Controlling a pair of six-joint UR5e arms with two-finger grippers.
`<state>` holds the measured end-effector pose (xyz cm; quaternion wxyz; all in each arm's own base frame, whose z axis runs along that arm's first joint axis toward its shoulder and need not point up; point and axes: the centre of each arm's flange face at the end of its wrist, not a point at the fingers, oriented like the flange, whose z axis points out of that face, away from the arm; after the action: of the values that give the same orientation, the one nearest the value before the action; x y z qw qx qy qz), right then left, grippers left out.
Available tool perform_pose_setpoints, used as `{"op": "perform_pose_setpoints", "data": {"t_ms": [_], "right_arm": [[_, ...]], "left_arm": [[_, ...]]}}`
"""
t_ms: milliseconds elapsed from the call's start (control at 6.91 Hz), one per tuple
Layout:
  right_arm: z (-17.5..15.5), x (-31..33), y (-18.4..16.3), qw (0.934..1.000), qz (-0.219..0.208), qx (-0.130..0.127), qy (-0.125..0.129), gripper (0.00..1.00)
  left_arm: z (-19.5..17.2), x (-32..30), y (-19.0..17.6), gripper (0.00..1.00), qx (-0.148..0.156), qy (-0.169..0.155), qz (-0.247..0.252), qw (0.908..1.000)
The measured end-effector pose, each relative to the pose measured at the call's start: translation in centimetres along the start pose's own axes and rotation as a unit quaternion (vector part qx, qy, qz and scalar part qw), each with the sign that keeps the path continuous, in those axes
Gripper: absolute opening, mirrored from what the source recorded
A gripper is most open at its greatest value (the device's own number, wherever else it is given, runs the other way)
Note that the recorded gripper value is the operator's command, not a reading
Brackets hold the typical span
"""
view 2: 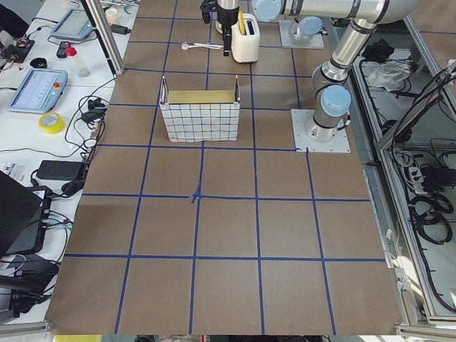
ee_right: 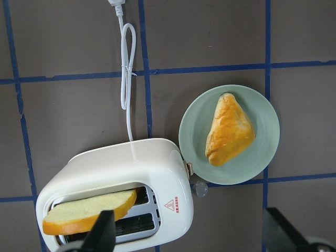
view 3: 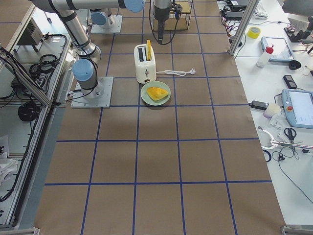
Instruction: Press toaster with right arm
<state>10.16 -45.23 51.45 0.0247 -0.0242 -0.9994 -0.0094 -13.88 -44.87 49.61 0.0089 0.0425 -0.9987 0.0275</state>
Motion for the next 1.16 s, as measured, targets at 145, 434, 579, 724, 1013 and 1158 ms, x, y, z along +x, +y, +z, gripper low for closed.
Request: {"op": "perform_pose_setpoints", "data": {"t_ms": [145, 434, 579, 724, 1013, 1158], "right_arm": [[0.1, 0.0, 0.0, 1.0000, 0.005, -0.002, 0.000, 1.00], [0.4, 0.1, -0.1, 0.9999, 0.013, -0.004, -0.001, 1.00], [0.5, 0.1, -0.3, 0.9999, 0.012, -0.004, -0.002, 0.98], [0.6, 0.2, -0.3, 0.9999, 0.009, -0.005, -0.003, 0.52], [1.3, 2.2, -0.7, 0.9993, -0.032, -0.018, -0.006, 0.00], [1.8, 4.6, -1.0, 0.9985, -0.040, -0.033, -0.020, 0.00]], "left_arm": [[0.0, 0.0, 0.0, 1.00, 0.000, 0.000, 0.000, 1.0000], [0.0, 0.0, 0.0, 1.00, 0.000, 0.000, 0.000, 1.0000], [0.0, 0.0, 0.0, 1.00, 0.000, 0.000, 0.000, 1.0000], [0.0, 0.0, 0.0, 1.00, 0.000, 0.000, 0.000, 1.0000], [0.0, 0.0, 0.0, 1.00, 0.000, 0.000, 0.000, 1.0000], [0.0, 0.0, 0.0, 1.00, 0.000, 0.000, 0.000, 1.0000]]}}
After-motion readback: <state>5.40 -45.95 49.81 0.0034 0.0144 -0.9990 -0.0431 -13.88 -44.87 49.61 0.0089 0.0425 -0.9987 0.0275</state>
